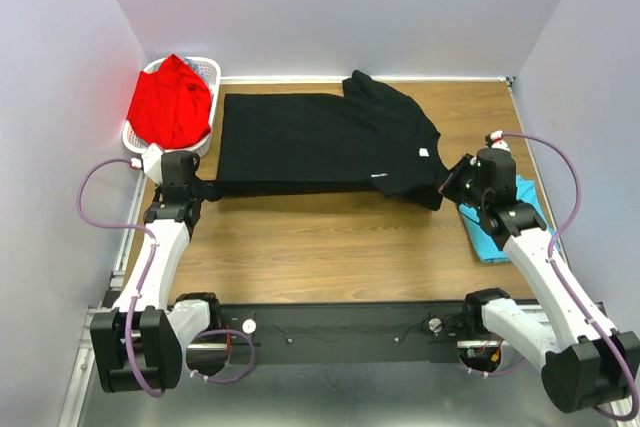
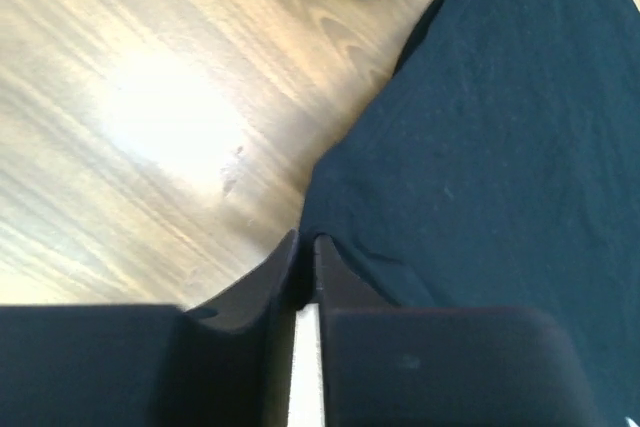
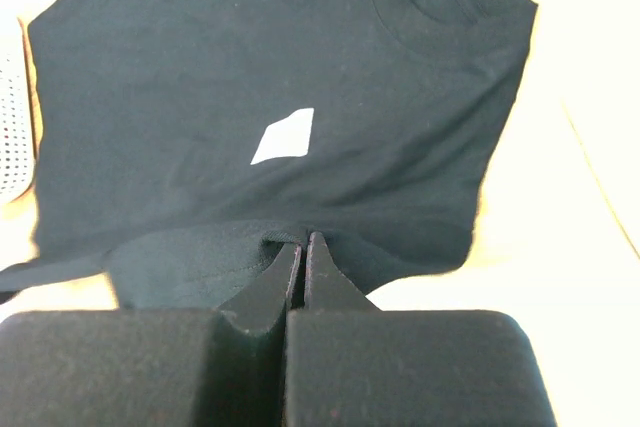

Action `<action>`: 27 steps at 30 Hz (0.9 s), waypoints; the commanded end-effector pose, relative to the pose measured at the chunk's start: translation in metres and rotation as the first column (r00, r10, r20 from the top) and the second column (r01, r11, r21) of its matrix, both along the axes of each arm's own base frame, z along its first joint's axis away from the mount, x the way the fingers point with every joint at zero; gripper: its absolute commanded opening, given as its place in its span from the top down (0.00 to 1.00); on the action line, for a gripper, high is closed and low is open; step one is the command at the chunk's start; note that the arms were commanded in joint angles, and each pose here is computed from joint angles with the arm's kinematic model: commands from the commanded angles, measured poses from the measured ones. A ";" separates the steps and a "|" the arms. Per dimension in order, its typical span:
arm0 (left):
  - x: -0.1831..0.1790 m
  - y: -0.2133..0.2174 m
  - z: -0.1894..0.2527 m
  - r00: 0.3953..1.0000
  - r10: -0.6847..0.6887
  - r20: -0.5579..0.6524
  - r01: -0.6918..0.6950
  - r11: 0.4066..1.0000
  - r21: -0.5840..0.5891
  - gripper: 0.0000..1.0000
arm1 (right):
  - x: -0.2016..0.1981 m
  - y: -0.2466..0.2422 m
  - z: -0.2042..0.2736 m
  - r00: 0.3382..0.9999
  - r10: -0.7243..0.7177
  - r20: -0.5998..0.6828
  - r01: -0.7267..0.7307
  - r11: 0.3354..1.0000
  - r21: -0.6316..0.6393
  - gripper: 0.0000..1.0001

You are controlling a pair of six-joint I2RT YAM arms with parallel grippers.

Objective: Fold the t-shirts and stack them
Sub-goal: Fold the tshirt

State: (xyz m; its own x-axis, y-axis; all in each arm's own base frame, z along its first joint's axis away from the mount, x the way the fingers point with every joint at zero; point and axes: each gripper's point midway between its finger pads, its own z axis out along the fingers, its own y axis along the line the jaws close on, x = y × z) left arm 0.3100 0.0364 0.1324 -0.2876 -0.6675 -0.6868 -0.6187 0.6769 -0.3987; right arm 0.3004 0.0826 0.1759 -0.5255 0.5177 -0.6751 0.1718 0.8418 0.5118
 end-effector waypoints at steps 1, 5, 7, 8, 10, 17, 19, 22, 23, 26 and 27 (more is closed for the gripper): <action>-0.008 0.012 -0.005 1.000 0.016 -0.023 -0.014 0.997 0.070 0.59 | -0.020 -0.008 -0.007 0.999 -0.020 -0.033 0.019 1.000 -0.013 1.00; -0.006 0.001 -0.012 0.999 -0.020 -0.030 0.021 1.000 0.016 0.47 | -0.031 -0.009 -0.004 0.999 -0.025 -0.026 0.025 1.000 -0.001 1.00; -0.006 -0.002 -0.018 0.999 -0.020 -0.040 0.020 1.000 -0.002 0.47 | -0.034 -0.011 -0.004 0.999 -0.033 -0.025 0.033 0.999 0.001 1.00; -0.007 -0.003 -0.023 0.999 -0.019 -0.047 0.018 1.000 -0.014 0.47 | -0.035 -0.010 -0.001 0.999 -0.027 -0.018 0.027 1.000 0.005 1.00; -0.006 -0.008 -0.031 0.997 -0.034 -0.062 0.032 0.999 -0.036 0.48 | -0.036 -0.008 0.000 1.000 -0.019 -0.015 0.019 1.000 0.013 1.00; -0.015 -0.034 -0.072 0.984 -0.123 -0.131 0.105 0.985 -0.140 0.57 | -0.035 -0.001 0.007 1.000 0.014 -0.011 -0.013 0.999 0.036 1.00; -0.022 -0.039 -0.082 0.980 -0.119 -0.156 0.093 0.982 -0.166 0.58 | -0.033 0.000 0.011 1.000 0.021 -0.003 -0.021 0.999 0.033 0.99; -0.029 -0.044 -0.086 0.981 -0.105 -0.161 0.073 0.979 -0.191 0.58 | -0.033 0.000 0.014 1.000 0.024 0.003 -0.024 0.999 0.033 1.00; -0.030 -0.042 -0.085 0.983 -0.091 -0.157 0.061 0.981 -0.186 0.58 | -0.033 0.001 0.015 1.000 0.026 0.006 -0.027 0.999 0.035 1.00; -0.030 -0.042 -0.088 0.985 -0.083 -0.154 0.053 0.981 -0.187 0.58 | -0.033 0.001 0.016 1.000 0.029 0.008 -0.029 0.999 0.034 0.99; -0.026 -0.047 -0.089 0.983 -0.106 -0.148 0.075 0.977 -0.200 0.58 | -0.032 0.000 0.016 1.000 0.027 0.010 -0.027 0.999 0.033 1.00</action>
